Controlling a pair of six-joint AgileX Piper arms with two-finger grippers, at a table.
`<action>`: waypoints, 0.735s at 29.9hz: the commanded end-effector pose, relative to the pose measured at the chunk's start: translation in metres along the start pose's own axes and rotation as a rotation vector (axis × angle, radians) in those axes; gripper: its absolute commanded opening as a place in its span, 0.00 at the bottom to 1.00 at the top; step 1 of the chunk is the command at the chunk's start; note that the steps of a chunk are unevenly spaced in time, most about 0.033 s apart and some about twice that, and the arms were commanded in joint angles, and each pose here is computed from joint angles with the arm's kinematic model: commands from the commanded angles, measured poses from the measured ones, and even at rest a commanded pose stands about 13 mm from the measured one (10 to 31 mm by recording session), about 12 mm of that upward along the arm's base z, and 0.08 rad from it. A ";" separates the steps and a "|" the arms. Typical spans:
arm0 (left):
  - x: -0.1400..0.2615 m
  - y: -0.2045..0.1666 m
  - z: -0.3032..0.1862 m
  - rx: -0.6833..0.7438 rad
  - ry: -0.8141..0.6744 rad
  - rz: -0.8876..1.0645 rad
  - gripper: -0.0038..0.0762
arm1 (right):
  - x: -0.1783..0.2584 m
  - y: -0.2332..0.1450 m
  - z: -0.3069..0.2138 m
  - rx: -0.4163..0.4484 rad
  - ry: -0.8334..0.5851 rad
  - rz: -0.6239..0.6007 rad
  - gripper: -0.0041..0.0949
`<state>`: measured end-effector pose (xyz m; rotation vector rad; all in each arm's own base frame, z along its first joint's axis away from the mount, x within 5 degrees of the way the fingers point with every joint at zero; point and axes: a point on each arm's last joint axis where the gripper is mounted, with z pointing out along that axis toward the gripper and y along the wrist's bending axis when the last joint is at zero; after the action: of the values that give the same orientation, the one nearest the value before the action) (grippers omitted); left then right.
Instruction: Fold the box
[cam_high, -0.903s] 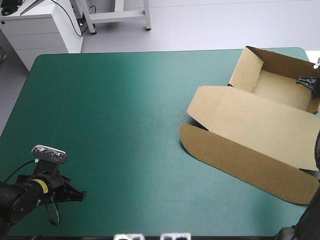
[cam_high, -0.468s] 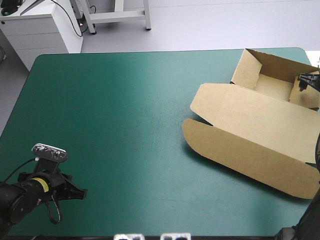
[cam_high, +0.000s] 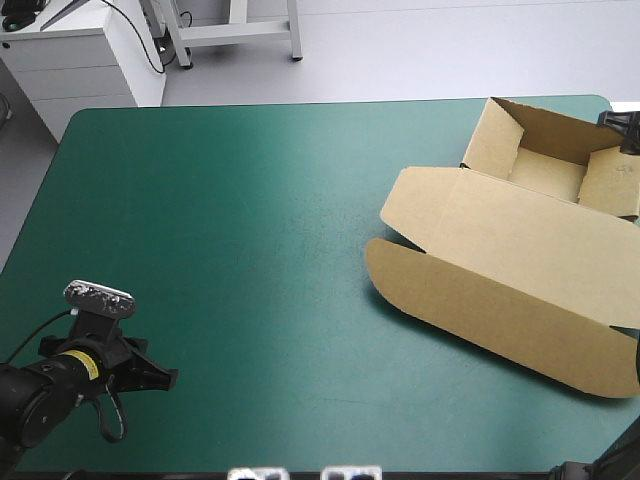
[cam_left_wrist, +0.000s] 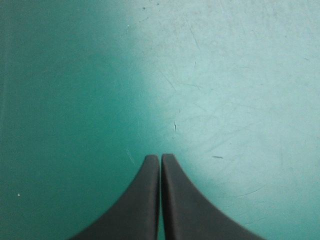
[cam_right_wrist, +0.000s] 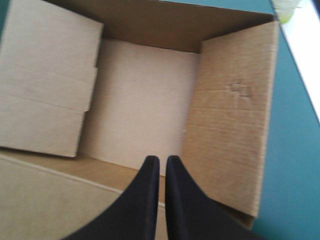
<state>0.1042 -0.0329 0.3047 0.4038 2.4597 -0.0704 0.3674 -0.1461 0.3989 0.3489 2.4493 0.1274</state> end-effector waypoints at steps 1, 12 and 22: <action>-0.009 0.001 -0.006 -0.010 -0.073 0.006 0.04 | -0.003 0.025 -0.046 -0.094 -0.108 -0.062 0.04; -0.009 0.001 -0.006 -0.009 -0.080 0.006 0.04 | 0.019 0.110 -0.108 -0.196 -0.194 -0.300 0.04; -0.010 0.001 -0.006 -0.008 -0.091 -0.003 0.04 | 0.100 0.171 -0.165 -0.337 -0.294 -0.518 0.04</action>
<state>0.1053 -0.0323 0.3054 0.4017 2.4453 -0.0584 0.2615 0.0359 0.4862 -0.3509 2.2391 0.2395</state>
